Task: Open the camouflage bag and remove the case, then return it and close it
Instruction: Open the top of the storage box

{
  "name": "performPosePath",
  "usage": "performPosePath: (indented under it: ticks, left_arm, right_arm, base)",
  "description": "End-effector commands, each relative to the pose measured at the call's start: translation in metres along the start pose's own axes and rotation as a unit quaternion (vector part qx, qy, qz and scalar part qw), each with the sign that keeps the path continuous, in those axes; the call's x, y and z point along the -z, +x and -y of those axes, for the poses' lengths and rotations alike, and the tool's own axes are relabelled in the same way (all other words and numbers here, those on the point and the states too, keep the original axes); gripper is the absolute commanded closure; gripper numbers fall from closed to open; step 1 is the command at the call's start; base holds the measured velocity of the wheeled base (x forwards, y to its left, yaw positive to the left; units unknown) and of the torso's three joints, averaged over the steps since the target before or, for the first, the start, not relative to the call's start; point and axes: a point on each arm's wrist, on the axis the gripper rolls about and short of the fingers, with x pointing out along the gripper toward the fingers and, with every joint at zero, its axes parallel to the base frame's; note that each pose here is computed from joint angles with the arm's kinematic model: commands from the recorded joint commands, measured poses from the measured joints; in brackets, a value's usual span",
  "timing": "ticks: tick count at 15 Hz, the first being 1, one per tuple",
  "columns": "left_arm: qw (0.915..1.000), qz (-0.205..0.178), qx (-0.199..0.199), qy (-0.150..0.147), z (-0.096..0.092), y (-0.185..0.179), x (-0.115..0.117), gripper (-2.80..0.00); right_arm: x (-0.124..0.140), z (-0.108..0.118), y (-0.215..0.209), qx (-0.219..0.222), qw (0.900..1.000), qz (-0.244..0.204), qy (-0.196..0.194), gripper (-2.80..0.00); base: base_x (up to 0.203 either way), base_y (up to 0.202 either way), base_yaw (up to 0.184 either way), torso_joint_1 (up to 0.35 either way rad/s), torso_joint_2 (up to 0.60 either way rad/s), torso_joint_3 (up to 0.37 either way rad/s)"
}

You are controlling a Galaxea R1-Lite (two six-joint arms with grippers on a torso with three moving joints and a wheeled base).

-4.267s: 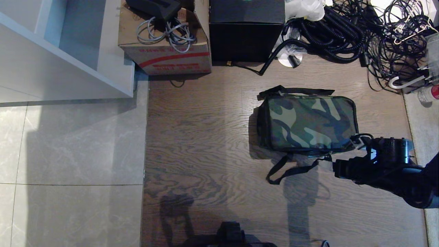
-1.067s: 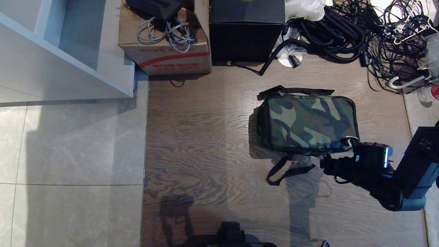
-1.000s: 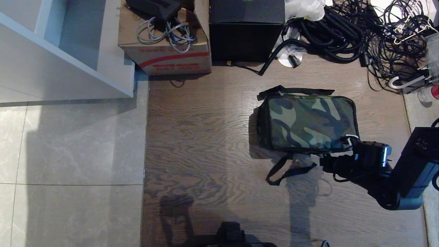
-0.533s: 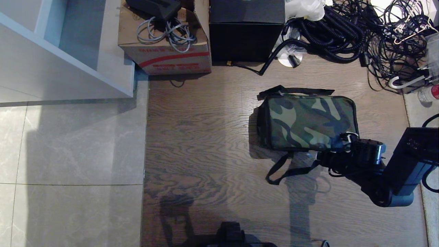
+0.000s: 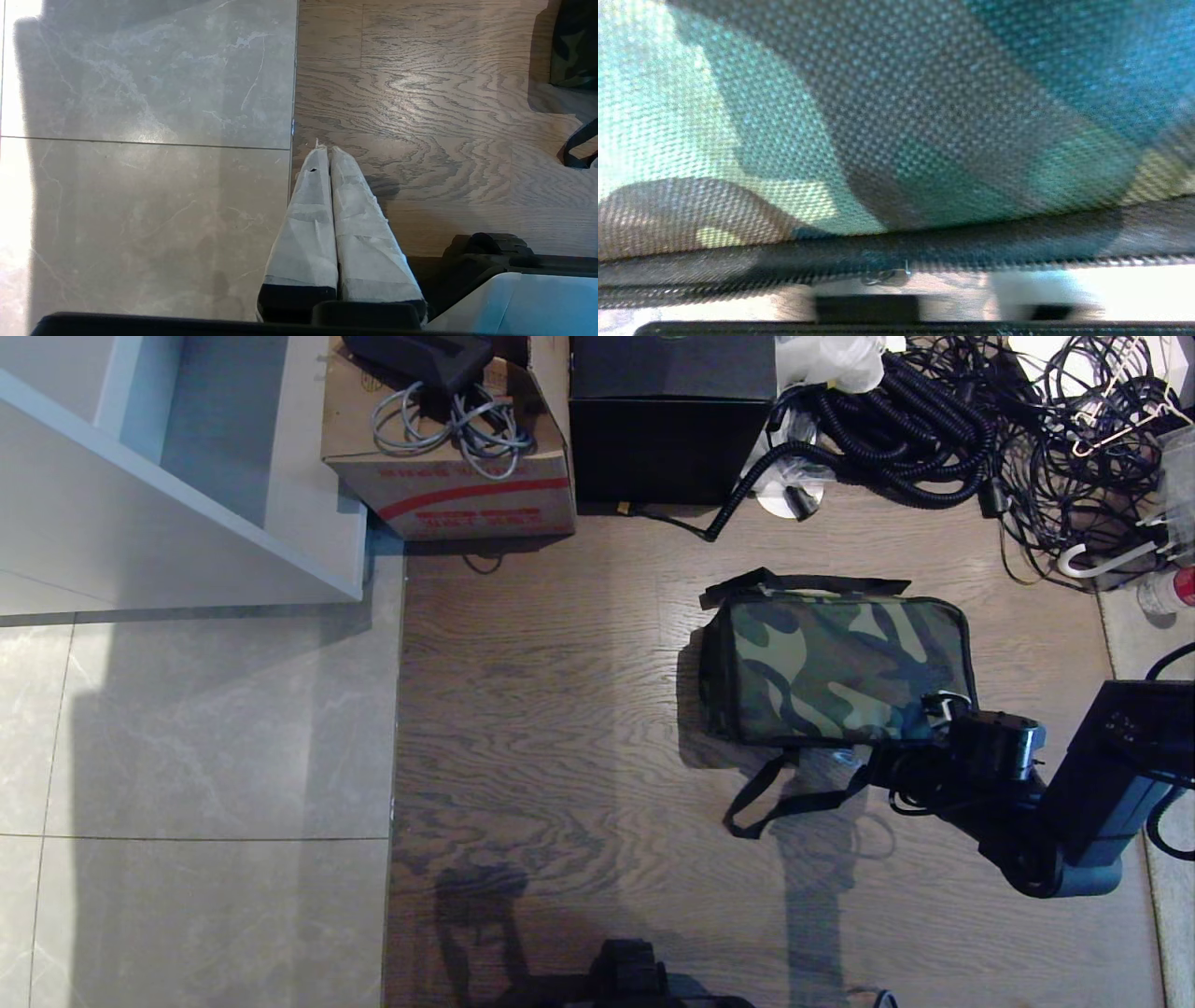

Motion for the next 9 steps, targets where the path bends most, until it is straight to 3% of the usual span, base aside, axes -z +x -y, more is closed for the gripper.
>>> performPosePath:
  ticks: [1,6,9]
  left_arm:
    - [1.0000,0.000,0.000,0.000,0.000,0.000,0.000,0.00]
    - [1.0000,0.000,0.000,0.000,0.000,0.000,0.000,0.00]
    - [1.0000,0.000,0.000,0.000,0.000,0.000,0.000,0.00]
  right_arm:
    - [-0.003,-0.001,-0.001,-0.003,1.000,0.006,0.000,0.00]
    - [-0.010,-0.004,-0.011,-0.018,1.000,0.004,-0.005,0.00]
    - [-0.017,0.002,-0.036,-0.067,0.996,-0.037,-0.047,0.00]
  base:
    - [0.000,0.000,0.000,0.000,0.00,0.000]
    - [0.000,0.000,0.000,0.000,0.00,0.000]
    - [0.000,0.000,0.000,0.000,0.00,0.000]
